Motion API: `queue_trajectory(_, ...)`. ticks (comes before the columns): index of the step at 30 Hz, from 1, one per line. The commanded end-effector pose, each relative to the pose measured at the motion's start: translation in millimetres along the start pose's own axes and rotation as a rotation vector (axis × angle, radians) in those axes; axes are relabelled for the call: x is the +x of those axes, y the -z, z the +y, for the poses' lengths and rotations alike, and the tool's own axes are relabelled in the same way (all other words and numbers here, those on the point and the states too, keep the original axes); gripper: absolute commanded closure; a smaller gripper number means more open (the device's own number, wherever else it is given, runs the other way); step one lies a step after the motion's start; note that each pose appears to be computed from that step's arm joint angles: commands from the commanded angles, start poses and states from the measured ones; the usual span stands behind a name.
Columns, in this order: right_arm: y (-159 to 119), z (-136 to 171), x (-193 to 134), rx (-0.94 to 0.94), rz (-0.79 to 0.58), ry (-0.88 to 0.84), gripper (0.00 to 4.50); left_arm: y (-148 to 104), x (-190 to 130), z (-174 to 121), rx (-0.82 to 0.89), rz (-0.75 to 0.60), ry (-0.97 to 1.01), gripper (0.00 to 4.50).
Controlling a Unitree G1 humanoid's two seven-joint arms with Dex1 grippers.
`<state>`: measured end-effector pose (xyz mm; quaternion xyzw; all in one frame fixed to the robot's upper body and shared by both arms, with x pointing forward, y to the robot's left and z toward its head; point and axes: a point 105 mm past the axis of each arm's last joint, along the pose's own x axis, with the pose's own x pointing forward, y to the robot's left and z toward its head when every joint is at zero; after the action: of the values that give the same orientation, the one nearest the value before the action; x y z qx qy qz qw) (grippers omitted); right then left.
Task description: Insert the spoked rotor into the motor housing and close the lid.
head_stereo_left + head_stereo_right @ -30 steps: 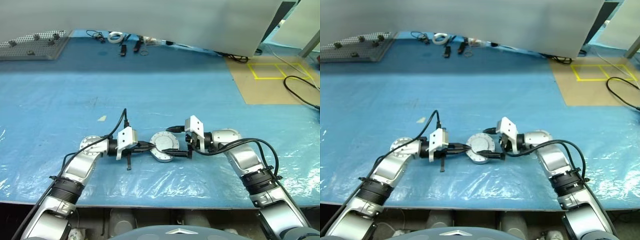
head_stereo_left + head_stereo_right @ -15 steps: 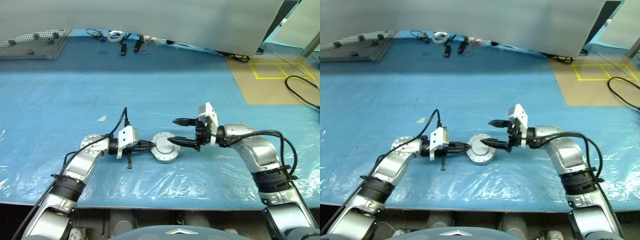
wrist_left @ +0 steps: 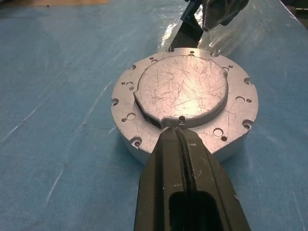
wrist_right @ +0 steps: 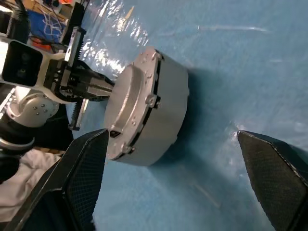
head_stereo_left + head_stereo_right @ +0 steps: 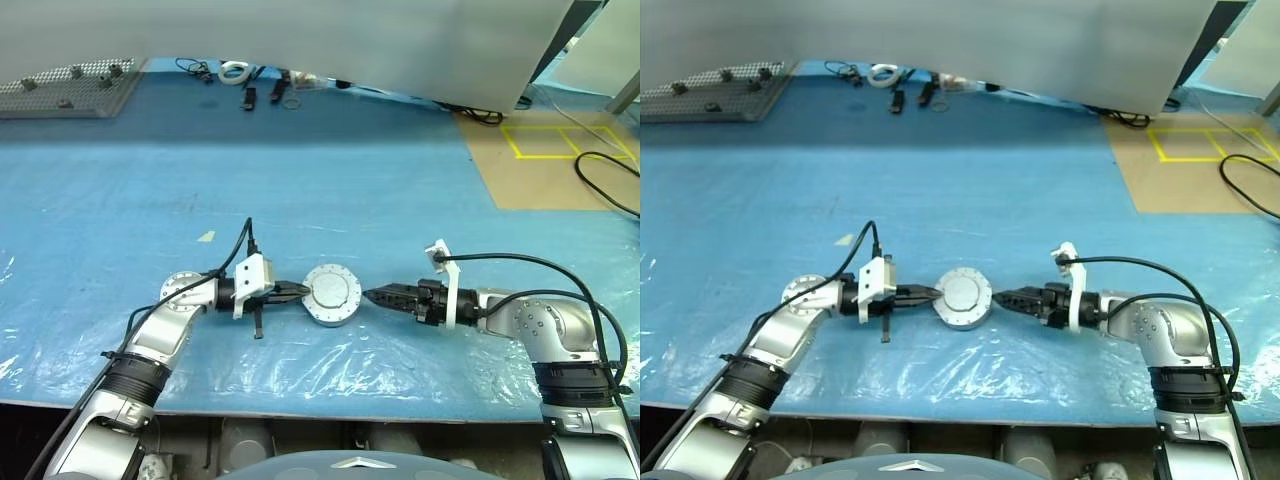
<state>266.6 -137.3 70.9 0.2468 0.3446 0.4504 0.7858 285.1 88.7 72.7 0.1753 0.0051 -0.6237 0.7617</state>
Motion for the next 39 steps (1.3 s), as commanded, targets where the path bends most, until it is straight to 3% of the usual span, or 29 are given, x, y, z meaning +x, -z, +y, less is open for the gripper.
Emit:
queue_trajectory(1,2.8,10.7,0.1,0.020,-0.002,-0.052,0.01,15.6,-2.0,-7.0,-0.033,0.045,0.016,4.50)
queue_trajectory(7,6.0,20.9,21.3,0.004,0.003,-0.095,0.01,19.9,-3.5,-8.5,-0.035,0.046,0.013,4.50)
queue_trajectory(14,-11.1,15.8,41.8,-0.050,-0.072,-0.065,0.01,22.9,-5.1,-6.8,-0.031,0.050,0.006,4.50)
queue_trajectory(25,-10.7,12.0,33.2,-0.024,-0.094,-0.064,0.01,25.9,-5.5,-8.4,-0.028,0.054,0.014,4.50)
queue_trajectory(29,-7.6,13.5,32.9,-0.034,-0.089,-0.070,0.82,25.6,-4.2,-8.9,-0.027,0.052,0.020,4.50)
queue_trajectory(34,-5.6,12.4,33.4,-0.035,-0.087,-0.066,2.55,24.8,-3.7,-7.8,-0.027,0.048,0.016,4.50)
queue_trajectory(39,-7.8,12.3,32.9,-0.030,-0.100,-0.072,3.29,24.5,-3.3,-8.7,-0.027,0.048,0.019,4.50)
